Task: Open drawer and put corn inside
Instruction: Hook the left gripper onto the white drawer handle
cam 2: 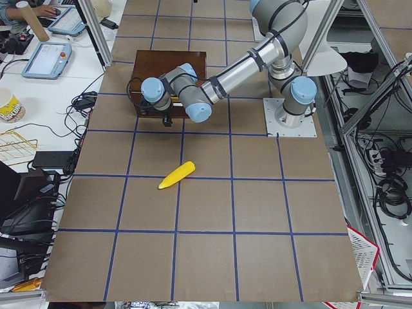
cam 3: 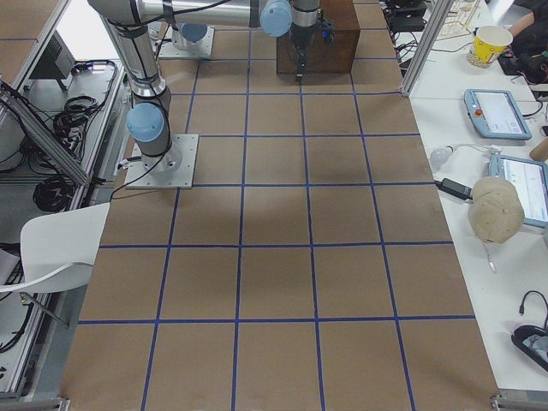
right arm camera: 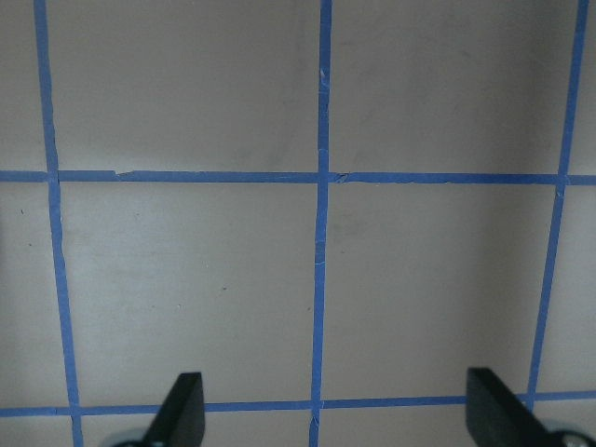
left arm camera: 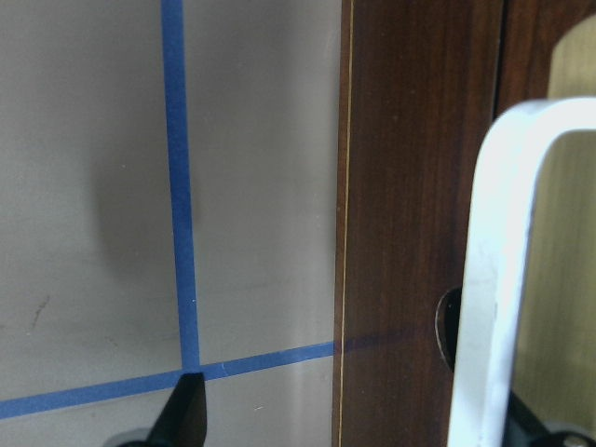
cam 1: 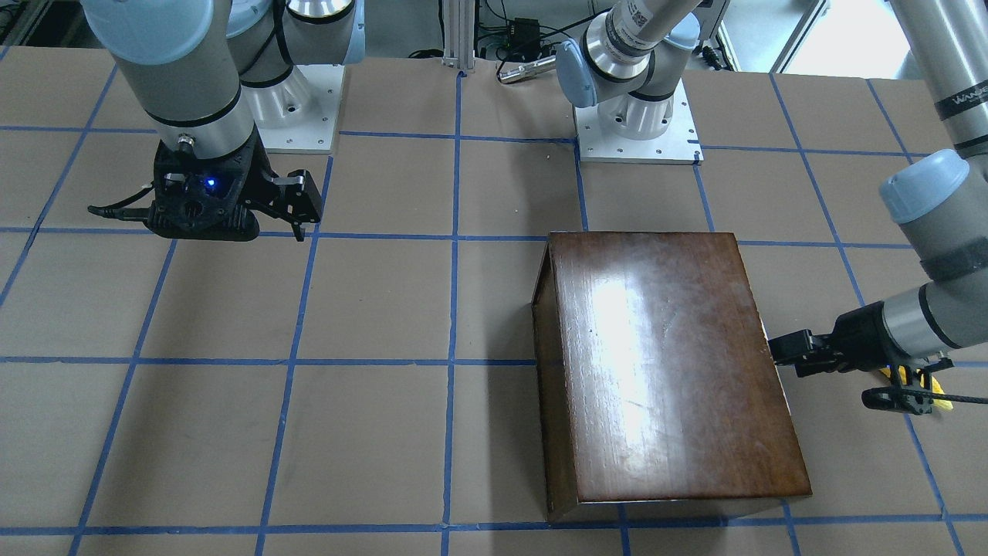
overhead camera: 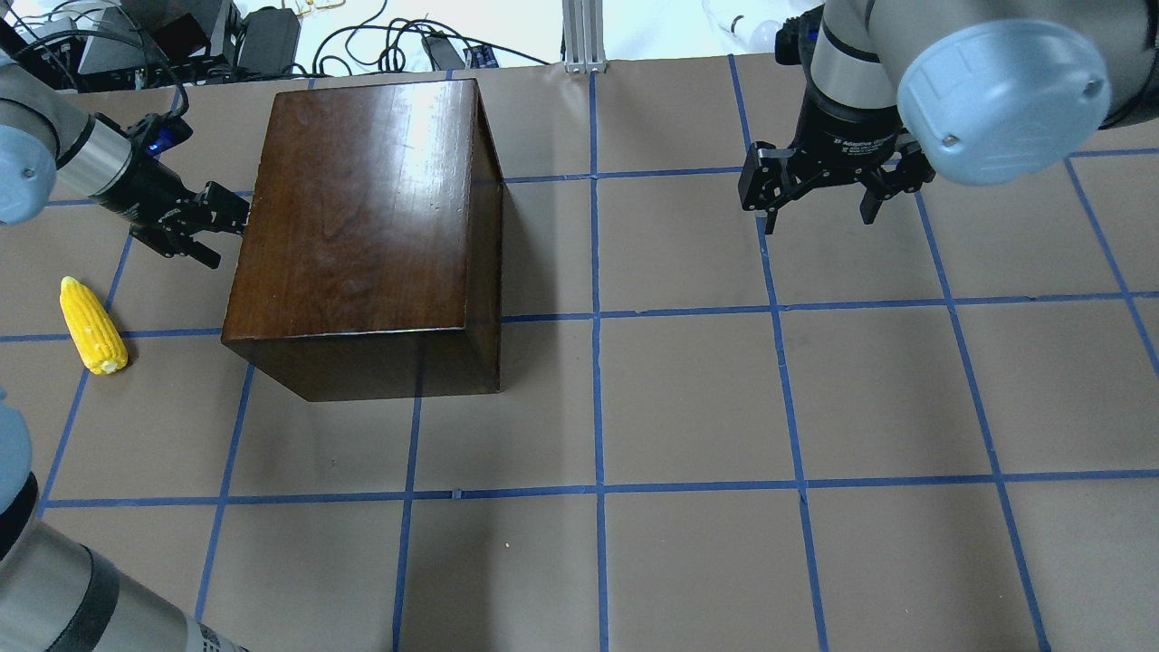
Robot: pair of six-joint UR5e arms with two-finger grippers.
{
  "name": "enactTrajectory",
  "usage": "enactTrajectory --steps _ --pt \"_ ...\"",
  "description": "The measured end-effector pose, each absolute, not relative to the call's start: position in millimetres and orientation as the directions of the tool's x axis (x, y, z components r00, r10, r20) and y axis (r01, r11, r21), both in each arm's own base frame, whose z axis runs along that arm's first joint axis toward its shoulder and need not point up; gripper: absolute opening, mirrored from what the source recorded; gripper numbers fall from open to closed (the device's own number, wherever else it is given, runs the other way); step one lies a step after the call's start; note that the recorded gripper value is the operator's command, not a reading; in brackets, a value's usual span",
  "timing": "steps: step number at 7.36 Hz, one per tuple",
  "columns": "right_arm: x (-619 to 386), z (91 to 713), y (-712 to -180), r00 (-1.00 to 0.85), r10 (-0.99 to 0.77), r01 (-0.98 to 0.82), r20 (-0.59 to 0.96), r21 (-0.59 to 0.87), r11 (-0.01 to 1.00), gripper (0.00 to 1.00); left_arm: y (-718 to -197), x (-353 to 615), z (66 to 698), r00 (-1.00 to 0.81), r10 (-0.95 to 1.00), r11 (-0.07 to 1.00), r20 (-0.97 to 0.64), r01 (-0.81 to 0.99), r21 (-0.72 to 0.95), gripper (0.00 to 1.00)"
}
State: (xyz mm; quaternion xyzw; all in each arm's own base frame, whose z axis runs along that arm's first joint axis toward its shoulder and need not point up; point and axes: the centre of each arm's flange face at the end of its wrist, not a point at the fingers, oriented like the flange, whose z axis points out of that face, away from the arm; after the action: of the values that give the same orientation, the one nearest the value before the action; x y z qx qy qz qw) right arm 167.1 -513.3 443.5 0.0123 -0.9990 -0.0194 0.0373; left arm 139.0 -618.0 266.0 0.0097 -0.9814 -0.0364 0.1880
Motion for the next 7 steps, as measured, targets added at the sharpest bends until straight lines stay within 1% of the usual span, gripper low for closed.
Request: enactTrajectory --steps 7 --pt "167.2 443.5 -513.3 -0.997 -0.026 -0.023 0.073 0.039 0.999 1.0 -618.4 144.2 271.2 -0.934 -0.023 0.998 0.356 -0.001 0.063 1.0"
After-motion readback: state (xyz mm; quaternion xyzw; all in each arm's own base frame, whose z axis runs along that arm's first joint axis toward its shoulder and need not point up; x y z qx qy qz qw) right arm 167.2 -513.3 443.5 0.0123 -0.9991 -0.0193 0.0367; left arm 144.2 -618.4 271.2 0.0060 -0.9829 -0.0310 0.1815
